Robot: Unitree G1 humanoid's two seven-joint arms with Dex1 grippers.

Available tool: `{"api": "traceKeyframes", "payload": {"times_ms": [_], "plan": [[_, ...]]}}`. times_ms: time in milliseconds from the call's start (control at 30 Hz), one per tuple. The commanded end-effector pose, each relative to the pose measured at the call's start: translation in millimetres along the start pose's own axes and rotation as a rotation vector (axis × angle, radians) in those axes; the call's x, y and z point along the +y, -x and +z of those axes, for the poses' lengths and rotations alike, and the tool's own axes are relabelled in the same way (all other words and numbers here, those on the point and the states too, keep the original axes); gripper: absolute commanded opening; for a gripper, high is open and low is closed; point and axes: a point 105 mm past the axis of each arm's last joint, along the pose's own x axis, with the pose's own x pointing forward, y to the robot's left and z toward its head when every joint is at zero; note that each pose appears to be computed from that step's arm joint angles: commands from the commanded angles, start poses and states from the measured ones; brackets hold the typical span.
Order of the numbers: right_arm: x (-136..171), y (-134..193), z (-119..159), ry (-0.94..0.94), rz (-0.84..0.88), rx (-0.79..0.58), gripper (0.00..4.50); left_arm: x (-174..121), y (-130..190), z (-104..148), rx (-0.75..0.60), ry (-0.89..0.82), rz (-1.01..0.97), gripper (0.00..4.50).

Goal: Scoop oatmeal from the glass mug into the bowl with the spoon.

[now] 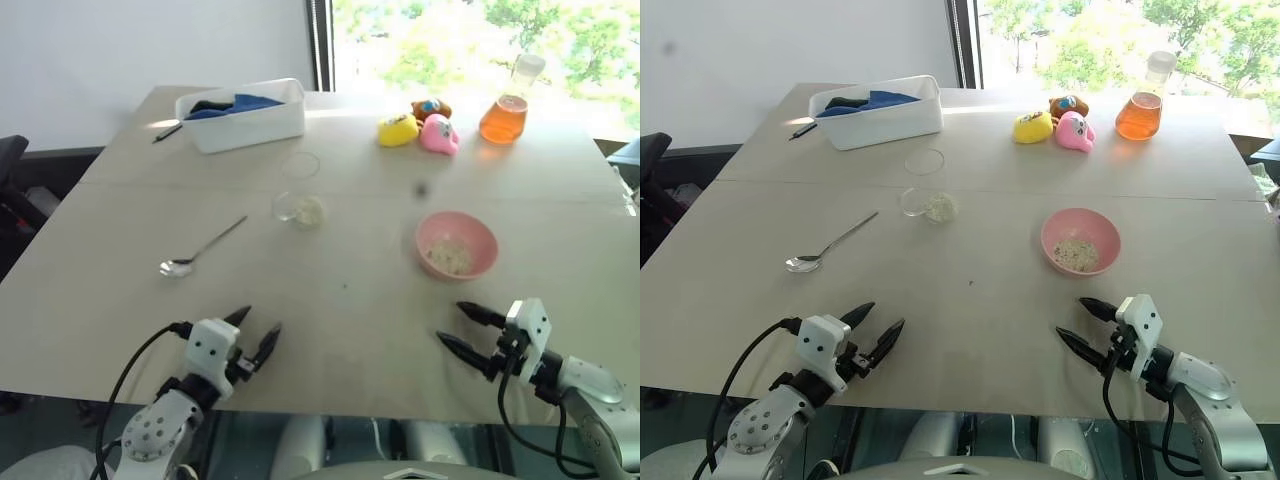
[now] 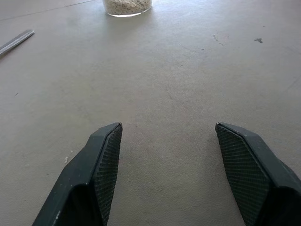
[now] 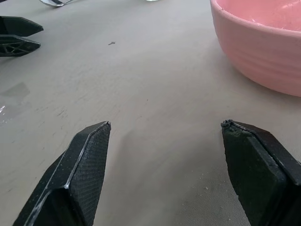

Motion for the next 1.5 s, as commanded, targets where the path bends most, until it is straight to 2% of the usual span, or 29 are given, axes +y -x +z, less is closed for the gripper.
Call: {"api": "traceKeyframes", "payload": {"times_ms": [33, 600, 867, 933, 1067, 1200, 1367, 1500], "plan": [[1, -1, 10, 0.031, -0.002, -0.031, 3.81, -6, -1, 1, -0.003, 0.005, -0.023, 3.27], [1, 1, 9, 0.026, -0.013, -0.027, 3.81, -9, -10, 10, -0.044, 0.030, -0.017, 3.27], [4, -4, 13, 0.041, 0.003, -0.038, 3.81, 0, -11, 16, -0.067, 0.036, 0.006, 3.27], [12, -7, 20, 0.044, 0.043, -0.053, 3.81, 9, -11, 20, -0.079, 0.036, 0.037, 3.27], [34, -13, 45, 0.087, 0.194, -0.073, 3.81, 48, -21, 30, -0.072, 0.052, 0.146, 3.27], [51, -23, 86, 0.096, 0.300, -0.136, 3.81, 86, -42, 51, -0.013, -0.088, 0.158, 3.27], [64, -35, 122, 0.130, 0.362, -0.205, 3.81, 135, -53, 65, 0.086, -0.247, 0.252, 3.27], [69, -40, 130, 0.160, 0.380, -0.214, 3.81, 153, -56, 54, 0.210, -0.327, 0.245, 3.27]]}}
